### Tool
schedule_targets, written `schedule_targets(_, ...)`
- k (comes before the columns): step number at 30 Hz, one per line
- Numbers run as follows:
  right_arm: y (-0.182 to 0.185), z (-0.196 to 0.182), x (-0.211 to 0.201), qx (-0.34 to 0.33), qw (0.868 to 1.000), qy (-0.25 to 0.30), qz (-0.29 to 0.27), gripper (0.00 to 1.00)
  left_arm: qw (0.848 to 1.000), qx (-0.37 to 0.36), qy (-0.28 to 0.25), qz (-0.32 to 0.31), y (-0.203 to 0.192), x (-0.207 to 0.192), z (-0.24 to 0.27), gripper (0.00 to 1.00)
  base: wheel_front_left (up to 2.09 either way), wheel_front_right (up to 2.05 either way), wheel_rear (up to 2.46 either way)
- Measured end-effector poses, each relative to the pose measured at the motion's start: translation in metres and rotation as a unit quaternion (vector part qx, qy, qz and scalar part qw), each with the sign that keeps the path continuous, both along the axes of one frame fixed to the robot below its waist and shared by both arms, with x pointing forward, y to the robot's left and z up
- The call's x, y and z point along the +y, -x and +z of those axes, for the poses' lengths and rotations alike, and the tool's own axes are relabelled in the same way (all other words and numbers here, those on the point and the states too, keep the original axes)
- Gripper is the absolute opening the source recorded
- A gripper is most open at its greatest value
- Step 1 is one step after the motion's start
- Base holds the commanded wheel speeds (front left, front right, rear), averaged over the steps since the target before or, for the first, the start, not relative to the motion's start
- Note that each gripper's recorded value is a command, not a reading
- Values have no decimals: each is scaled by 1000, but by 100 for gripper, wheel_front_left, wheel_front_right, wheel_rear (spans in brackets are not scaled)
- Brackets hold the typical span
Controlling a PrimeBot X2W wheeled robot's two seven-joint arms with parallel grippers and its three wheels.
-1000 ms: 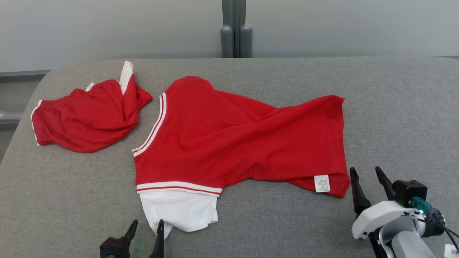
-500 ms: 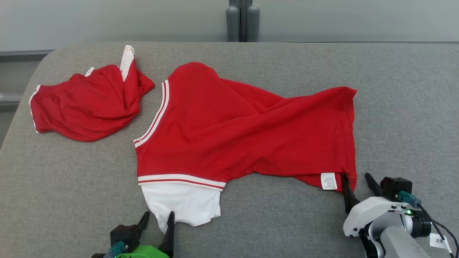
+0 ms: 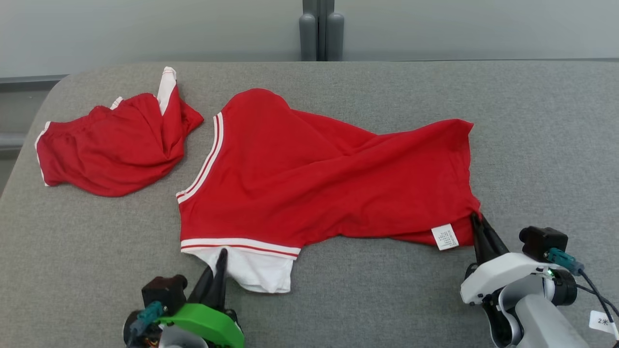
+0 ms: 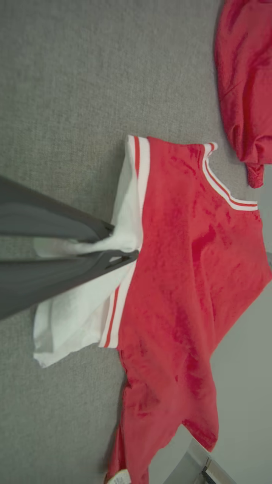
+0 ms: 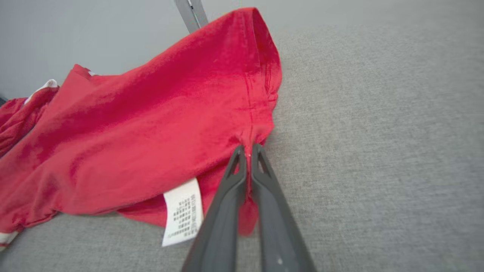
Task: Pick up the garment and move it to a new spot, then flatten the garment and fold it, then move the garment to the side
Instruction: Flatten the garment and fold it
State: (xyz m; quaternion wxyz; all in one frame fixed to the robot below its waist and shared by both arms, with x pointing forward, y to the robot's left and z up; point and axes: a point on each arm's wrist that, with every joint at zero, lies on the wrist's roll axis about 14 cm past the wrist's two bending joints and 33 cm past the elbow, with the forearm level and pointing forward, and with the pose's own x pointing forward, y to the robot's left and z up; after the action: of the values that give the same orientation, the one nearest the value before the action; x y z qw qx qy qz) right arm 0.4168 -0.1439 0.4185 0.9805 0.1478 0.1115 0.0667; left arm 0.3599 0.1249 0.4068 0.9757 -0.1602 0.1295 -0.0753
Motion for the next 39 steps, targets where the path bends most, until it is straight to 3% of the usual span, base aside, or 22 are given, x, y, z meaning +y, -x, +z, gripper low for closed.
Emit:
schedule_targets(6,-14,49,-7,-79,997,3,6,0,996,-94,-5,-9,-33,5,57,0,0,0,0)
schedule_targets(11,-44,98,-5,-144,989,0,20,0,983,-178,-27,-39,-79,6,116,0,0,0,0)
schedule_targets(16,-96,158,-4,-201,979,3,34,0,967,-245,-37,-65,-138,3,185,0,0,0,0)
schedule_targets(27,-211,282,-23,-260,966,7,8,0,943,-328,32,-50,-258,-2,335,0,0,0,0)
schedule_targets(32,-234,344,-33,-310,951,6,-12,0,921,-385,32,-47,-281,-8,401,0,0,0,0)
schedule_targets(39,-238,372,-46,-328,944,30,-28,0,905,-418,33,-76,-284,-40,440,0,0,0,0)
